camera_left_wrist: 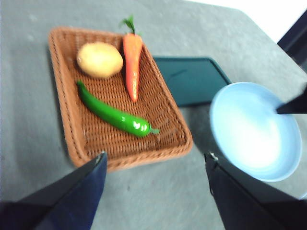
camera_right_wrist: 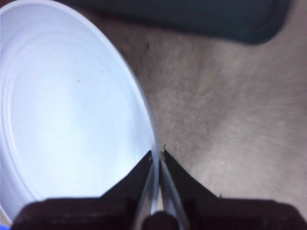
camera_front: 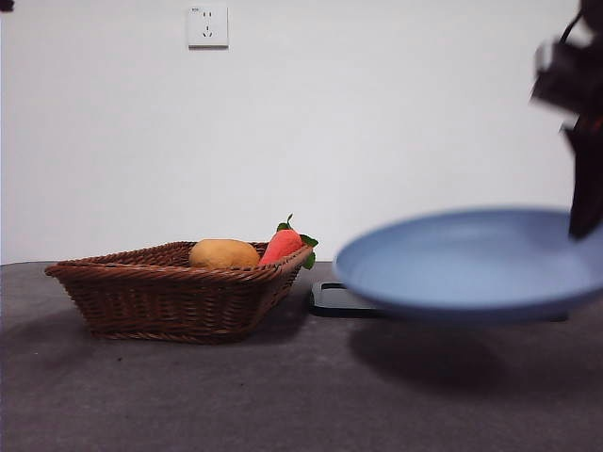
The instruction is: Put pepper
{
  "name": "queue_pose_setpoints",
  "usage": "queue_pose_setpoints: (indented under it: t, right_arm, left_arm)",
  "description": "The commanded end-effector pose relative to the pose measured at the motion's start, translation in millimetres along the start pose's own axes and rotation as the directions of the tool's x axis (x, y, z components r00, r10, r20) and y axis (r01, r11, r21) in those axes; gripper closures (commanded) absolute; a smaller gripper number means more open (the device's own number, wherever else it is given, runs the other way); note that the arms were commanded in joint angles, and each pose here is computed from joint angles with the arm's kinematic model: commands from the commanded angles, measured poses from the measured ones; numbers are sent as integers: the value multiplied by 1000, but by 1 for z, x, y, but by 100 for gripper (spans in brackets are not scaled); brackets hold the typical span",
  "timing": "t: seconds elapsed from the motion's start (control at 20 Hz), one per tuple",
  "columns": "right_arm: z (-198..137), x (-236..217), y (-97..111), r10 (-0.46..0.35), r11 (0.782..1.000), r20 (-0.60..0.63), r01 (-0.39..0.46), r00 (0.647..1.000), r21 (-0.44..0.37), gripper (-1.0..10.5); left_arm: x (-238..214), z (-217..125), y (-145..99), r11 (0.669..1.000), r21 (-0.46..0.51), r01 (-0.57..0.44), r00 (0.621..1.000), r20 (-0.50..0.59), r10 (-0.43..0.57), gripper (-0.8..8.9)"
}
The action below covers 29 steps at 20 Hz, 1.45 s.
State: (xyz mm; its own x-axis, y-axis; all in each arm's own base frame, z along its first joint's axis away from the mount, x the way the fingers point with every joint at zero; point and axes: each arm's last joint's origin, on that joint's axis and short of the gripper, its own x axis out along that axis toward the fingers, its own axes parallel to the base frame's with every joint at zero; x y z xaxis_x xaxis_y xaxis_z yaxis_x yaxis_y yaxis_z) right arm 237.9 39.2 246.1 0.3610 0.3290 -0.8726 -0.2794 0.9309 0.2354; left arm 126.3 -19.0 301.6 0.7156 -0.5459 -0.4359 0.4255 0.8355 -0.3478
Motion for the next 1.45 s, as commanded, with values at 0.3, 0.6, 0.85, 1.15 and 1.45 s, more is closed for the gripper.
queue_pose_setpoints:
  t: [0.3,0.6,0.85,1.15,1.45]
  right_arm:
    - [-17,-90,27,3,1000,348,6,937,-23,941]
    - [-27,-124,38,14,999,475,13,880,-53,941]
    - [-28,-126,38,15,998,482,16,876,-60,941]
    - [-28,-126,38,20,997,480,18,877,-75,941]
    - [-28,-126,38,23,997,477,16,879,-77,941]
  left_arm:
    - [56,45,-1,995,-43,-90,986,-145,83,454]
    - [148,73,-1,973,-78,-216,929,-324,180,454]
    - [219,69,1,947,-96,-306,853,-470,228,454]
    - [266,41,11,909,-140,-393,781,-573,249,454]
    - [283,29,18,886,-164,-434,766,-585,267,454]
